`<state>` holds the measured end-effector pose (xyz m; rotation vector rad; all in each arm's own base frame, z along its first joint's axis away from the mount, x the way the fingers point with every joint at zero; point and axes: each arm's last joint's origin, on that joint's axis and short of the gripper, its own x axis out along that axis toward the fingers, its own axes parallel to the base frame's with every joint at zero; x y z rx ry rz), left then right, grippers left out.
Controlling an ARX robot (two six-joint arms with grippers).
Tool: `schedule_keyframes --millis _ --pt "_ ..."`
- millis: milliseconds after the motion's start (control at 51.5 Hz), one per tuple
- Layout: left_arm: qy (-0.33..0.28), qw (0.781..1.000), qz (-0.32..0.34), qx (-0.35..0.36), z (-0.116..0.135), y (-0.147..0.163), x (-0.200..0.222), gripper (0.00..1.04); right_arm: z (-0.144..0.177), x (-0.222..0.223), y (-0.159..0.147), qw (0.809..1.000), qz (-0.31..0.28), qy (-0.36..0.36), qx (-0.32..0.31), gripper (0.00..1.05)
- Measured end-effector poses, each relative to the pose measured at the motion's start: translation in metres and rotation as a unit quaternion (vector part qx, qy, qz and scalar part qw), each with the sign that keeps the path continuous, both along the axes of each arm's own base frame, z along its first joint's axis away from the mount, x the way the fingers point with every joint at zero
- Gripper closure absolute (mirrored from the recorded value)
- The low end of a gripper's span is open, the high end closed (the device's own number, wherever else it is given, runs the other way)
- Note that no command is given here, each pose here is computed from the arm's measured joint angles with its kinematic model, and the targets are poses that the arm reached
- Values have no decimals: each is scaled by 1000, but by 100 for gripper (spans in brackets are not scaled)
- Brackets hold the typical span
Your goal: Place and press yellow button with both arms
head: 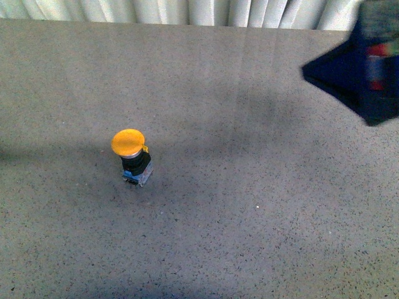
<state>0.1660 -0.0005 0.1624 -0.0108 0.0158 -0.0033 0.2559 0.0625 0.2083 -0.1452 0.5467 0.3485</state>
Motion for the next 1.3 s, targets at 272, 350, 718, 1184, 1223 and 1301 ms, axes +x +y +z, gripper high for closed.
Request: schedule_keyframes --millis 272,350,718,1184,1223,1301 --pt "-2 1000 0 0 2 0 -19 103 -13 56 77 988 137 -4 -66 9" --pt "-2 1000 1 0 1 0 -23 103 -19 63 88 985 156 0 -68 9" --pt "-10 1000 0 0 6 0 -36 103 -43 74 124 964 248 0 -91 58" --pt "-14 1000 1 0 8 0 -48 103 -55 75 144 952 299 34 -57 103" --pt "-15 1000 1 0 8 0 -49 103 -55 74 145 952 300 37 -54 103" --pt "-14 1000 0 0 8 0 -50 103 -57 74 146 951 302 40 -52 103"
